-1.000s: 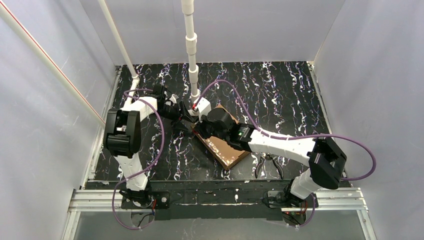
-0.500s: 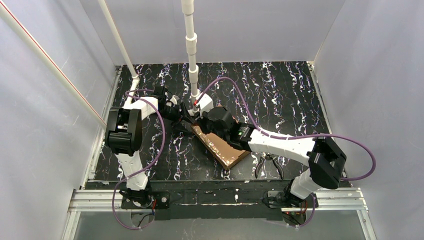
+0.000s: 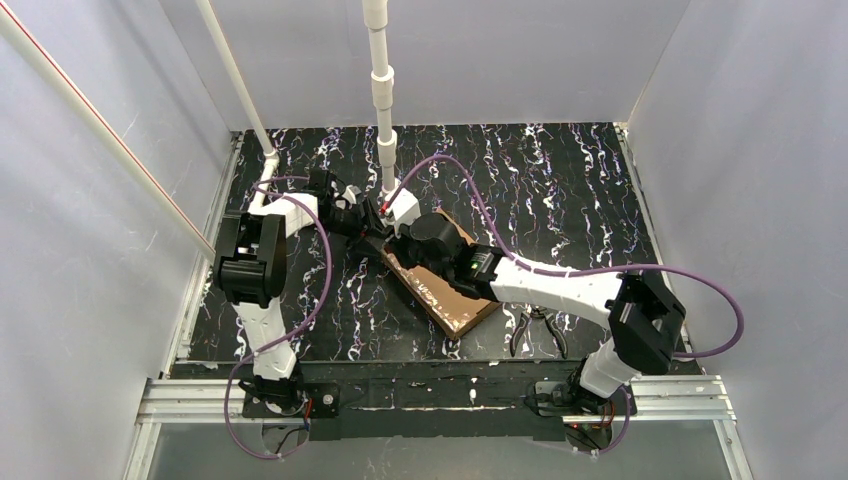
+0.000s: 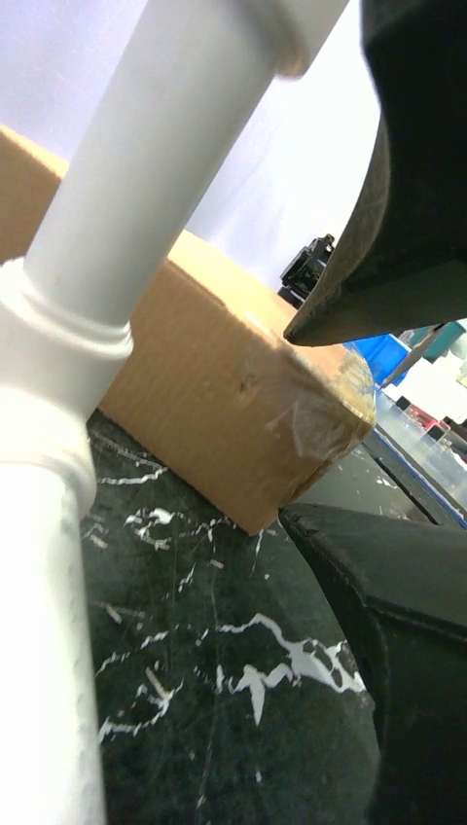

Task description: Unpack the express box

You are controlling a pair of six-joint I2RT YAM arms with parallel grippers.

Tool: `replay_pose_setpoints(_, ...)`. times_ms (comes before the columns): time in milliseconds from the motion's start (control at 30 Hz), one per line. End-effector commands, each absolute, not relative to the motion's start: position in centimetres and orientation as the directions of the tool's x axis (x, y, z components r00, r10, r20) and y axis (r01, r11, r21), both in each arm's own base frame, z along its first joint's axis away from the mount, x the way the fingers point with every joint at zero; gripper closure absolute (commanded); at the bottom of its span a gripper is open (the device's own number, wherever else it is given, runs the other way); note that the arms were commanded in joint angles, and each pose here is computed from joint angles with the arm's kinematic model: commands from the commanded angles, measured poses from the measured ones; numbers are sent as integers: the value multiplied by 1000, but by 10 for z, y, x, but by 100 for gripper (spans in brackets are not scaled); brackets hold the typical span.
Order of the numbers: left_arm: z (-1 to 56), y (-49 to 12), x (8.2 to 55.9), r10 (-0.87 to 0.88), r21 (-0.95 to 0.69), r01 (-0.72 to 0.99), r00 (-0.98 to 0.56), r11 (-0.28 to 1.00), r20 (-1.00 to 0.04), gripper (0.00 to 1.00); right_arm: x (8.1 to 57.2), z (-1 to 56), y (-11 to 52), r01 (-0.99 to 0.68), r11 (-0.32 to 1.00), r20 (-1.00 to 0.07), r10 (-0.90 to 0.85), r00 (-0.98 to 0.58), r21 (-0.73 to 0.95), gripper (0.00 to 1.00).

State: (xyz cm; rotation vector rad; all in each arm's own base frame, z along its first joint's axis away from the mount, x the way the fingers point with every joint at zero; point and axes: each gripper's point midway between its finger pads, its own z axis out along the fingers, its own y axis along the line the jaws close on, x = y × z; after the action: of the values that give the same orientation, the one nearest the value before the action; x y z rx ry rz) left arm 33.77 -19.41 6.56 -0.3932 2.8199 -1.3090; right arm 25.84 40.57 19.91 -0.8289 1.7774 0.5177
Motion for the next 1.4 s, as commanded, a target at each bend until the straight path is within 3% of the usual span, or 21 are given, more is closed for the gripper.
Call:
replay_pose_setpoints(0, 63, -194, 337, -205, -746, -208, -974, 633, 98, 43, 267, 238, 423, -740, 672, -971, -198, -134, -35, 99)
replay_pose_setpoints(1367, 45, -192, 328, -209, -733, -238, -969, 638, 133, 51, 272, 233, 434, -720, 693, -972, -193, -131, -40, 99)
